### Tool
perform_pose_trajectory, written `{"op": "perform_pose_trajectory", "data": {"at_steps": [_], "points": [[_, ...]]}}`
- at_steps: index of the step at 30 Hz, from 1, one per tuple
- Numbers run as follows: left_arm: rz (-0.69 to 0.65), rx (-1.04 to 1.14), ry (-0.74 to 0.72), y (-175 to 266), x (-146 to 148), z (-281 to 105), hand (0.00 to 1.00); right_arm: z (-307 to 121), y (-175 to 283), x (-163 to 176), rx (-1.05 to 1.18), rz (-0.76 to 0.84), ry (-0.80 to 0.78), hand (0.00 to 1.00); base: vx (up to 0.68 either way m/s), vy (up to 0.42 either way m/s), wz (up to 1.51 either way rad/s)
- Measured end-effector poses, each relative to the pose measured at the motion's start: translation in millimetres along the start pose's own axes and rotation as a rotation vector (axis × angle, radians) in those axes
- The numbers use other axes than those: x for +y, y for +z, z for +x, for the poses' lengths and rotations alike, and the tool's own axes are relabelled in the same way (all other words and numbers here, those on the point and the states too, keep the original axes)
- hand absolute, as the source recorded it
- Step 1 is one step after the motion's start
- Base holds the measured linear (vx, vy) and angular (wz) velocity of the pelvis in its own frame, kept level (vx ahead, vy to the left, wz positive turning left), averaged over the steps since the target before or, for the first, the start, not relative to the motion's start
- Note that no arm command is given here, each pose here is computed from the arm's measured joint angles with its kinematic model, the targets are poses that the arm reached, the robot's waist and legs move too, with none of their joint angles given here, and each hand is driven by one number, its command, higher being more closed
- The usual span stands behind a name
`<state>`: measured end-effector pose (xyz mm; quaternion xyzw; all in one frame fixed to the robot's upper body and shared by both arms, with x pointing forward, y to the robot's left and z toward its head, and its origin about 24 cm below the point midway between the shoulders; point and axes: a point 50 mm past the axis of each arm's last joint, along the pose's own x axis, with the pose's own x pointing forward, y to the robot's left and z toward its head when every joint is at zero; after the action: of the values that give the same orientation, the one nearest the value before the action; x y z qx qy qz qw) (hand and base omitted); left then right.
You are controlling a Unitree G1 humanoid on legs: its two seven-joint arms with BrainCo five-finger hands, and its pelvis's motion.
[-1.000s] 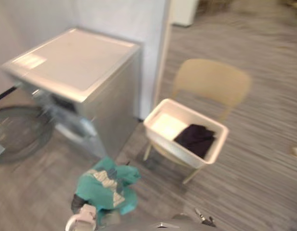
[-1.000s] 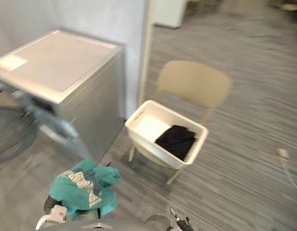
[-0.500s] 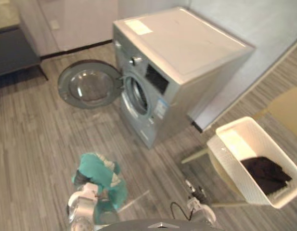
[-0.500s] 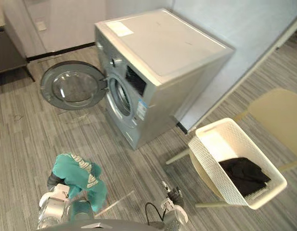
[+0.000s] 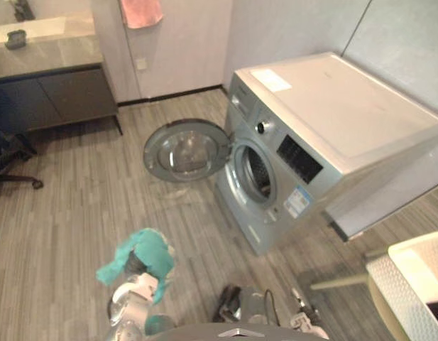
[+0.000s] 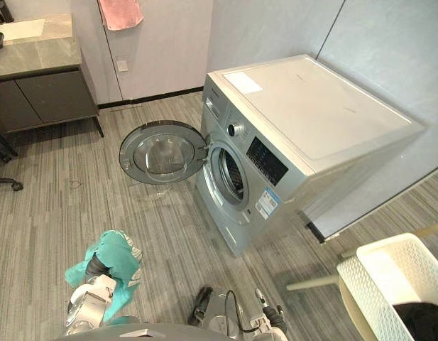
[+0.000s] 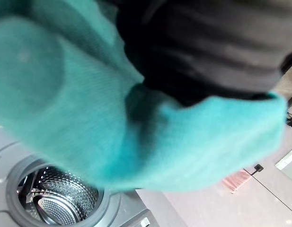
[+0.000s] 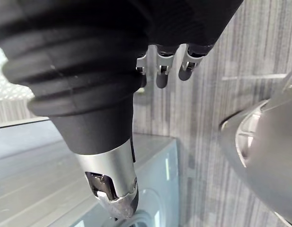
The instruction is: Pick up the laundry basket with both hands and put the clothes into the washing machine.
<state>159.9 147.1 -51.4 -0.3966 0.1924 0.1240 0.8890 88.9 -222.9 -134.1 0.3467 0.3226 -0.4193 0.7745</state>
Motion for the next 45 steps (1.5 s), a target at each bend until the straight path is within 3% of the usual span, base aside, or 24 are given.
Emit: {"op": "perform_pose_trajectory", "data": {"at_steps": [8, 16, 24, 33, 45], "points": [[-0.020, 0.120, -0.166, -30.6, -39.1, 3.9, 1.00, -1.8, 4.1, -7.6, -0.026, 0.104, -0.034, 0.00, 0.47, -0.196, 0.04], [-0.045, 0.062, -0.062, -18.3, -16.0, 1.0, 1.00, -4.8, 21.1, 34.8, -0.115, 0.079, 0.125, 0.00, 0.32, 0.032, -0.80], [-0.062, 0.013, 0.086, -10.1, 13.0, -13.7, 1.00, -8.3, 3.3, 30.1, -0.043, -0.027, 0.116, 0.00, 0.28, 0.411, -1.31], [-0.023, -0.085, 0.008, 12.9, -4.4, 6.1, 1.00, -11.6, -6.8, 19.6, 0.000, -0.088, 0.123, 0.00, 0.02, 0.238, -0.87], [-0.024, 0.008, -0.039, -6.0, -18.1, 17.1, 1.00, -10.4, -0.5, 20.2, -0.023, -0.108, 0.144, 0.00, 0.04, -0.055, -0.56]]}}
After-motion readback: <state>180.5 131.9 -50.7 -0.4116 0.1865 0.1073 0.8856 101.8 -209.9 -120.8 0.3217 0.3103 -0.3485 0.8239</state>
